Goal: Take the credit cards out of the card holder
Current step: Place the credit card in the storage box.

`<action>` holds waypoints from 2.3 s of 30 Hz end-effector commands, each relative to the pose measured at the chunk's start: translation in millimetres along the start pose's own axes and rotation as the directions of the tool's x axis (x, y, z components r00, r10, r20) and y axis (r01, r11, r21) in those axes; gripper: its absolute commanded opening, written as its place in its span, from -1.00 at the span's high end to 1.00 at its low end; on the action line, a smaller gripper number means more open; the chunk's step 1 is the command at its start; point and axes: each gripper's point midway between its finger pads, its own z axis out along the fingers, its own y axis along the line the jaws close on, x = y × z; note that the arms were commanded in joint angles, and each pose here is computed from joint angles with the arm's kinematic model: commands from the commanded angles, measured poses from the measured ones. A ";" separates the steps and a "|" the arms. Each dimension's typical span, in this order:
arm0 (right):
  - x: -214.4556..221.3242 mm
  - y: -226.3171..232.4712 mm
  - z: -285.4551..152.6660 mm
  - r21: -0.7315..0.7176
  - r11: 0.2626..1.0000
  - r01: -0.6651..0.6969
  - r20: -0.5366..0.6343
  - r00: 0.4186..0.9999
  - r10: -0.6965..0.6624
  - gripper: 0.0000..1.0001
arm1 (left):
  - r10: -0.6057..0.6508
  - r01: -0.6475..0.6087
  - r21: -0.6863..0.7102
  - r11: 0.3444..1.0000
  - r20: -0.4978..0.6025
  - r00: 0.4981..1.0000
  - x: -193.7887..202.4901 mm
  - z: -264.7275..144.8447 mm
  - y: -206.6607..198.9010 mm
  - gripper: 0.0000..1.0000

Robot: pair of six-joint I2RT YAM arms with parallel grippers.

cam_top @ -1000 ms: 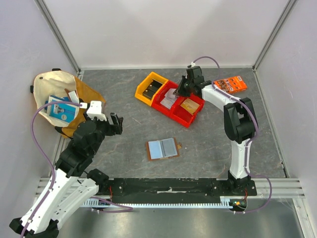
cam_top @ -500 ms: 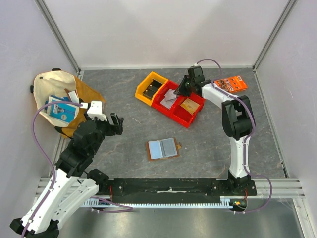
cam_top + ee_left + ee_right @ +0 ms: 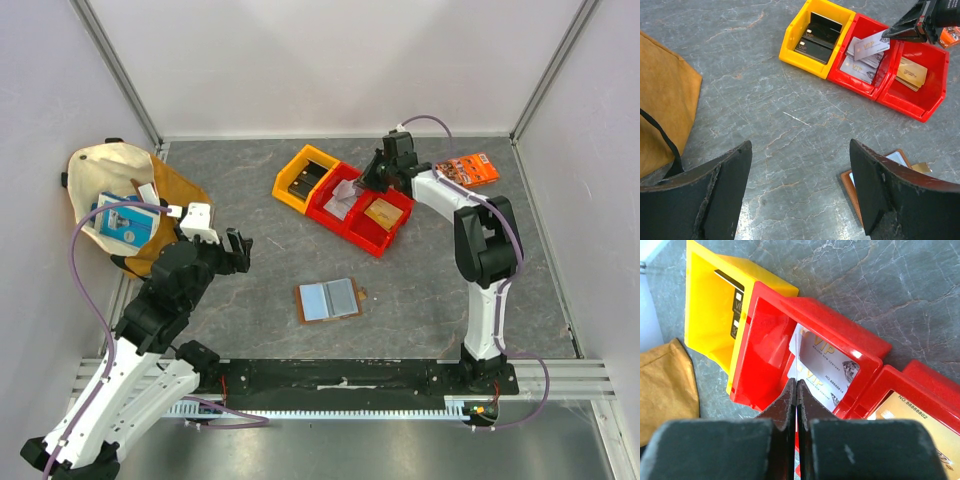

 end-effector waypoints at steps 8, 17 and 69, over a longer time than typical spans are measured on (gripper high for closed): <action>-31.0 22.2 -25.7 -0.196 0.961 -0.195 0.213 0.948 0.236 1.00 | -0.027 0.026 0.002 1.000 0.020 0.999 -4.6 1.8 -1.3 -0.67; -34.0 13.4 -23.9 -0.269 0.912 -0.308 0.277 0.882 0.380 1.00 | -0.027 0.027 0.004 1.000 0.015 1.000 -3.2 2.2 -1.6 -0.66; 77.5 52.8 -141.9 -0.159 0.920 0.358 0.144 0.931 -0.337 -0.54 | -0.166 0.240 0.284 0.928 -0.263 0.950 32.8 13.5 -76.0 -0.65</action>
